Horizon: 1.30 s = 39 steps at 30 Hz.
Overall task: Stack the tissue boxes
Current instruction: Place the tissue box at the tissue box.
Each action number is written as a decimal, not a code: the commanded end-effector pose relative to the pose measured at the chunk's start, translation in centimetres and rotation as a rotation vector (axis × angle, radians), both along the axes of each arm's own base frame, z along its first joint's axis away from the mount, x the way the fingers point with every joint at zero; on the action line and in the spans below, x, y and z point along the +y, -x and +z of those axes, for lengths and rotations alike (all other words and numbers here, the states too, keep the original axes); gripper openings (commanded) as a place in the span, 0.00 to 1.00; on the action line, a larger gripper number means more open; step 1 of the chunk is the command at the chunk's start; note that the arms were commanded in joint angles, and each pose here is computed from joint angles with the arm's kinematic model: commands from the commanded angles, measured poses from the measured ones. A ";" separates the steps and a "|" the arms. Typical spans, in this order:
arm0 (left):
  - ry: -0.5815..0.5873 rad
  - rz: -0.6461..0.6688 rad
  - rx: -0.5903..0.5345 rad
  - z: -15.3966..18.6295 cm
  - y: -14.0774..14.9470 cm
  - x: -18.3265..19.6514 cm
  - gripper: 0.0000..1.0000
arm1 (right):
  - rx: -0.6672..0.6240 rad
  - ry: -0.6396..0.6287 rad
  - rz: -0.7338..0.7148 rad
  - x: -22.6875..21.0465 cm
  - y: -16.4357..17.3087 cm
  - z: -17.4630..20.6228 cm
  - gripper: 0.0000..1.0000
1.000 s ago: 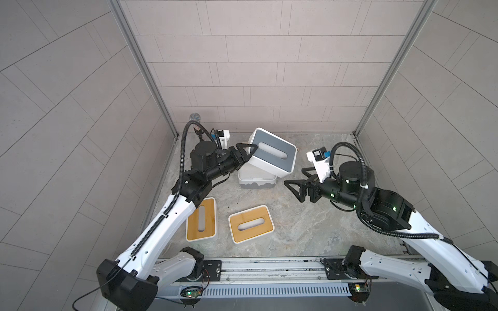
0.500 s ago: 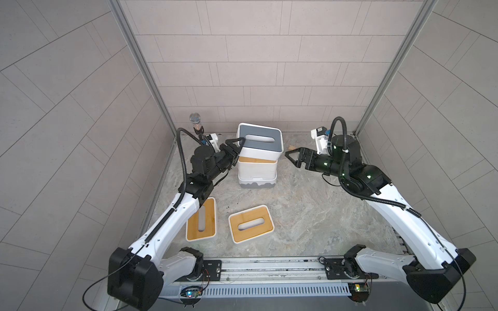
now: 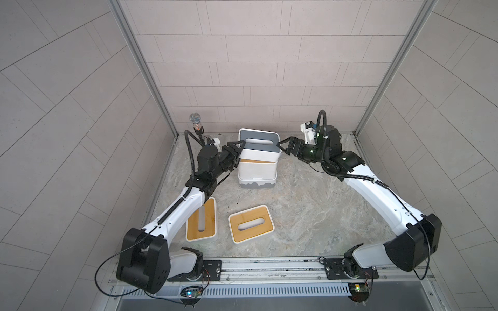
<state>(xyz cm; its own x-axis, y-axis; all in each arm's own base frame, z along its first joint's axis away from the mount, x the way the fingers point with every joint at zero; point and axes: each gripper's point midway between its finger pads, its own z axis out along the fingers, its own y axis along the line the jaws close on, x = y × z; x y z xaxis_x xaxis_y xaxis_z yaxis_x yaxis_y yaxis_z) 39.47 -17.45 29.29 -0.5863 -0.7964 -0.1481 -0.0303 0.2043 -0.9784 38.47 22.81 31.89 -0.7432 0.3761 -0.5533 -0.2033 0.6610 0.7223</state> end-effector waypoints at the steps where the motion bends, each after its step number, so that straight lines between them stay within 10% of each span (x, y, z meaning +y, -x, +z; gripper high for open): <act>1: 0.052 -0.038 -0.109 3.3 0.2 0.0 0.21 | -0.036 -0.036 0.012 0.5 -0.7 1.5 1.00; 20: -0.017 -0.127 -0.059 2.3 0.9 -0.7 0.29 | -0.009 -0.034 0.036 1.9 -1.9 -0.4 1.00; 39: -0.235 -0.107 -0.003 0.8 2.0 0.7 0.72 | -0.014 -0.001 0.042 2.1 -1.4 -0.8 1.00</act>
<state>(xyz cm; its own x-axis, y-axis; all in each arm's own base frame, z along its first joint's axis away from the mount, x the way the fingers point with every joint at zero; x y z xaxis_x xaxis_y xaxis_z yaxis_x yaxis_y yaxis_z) 37.97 -17.42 28.29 -0.6857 -0.6843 -0.2479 -0.0370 0.3730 -0.9271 39.96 24.85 30.00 -0.7691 0.3455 -0.5377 -0.2181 0.6489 0.7289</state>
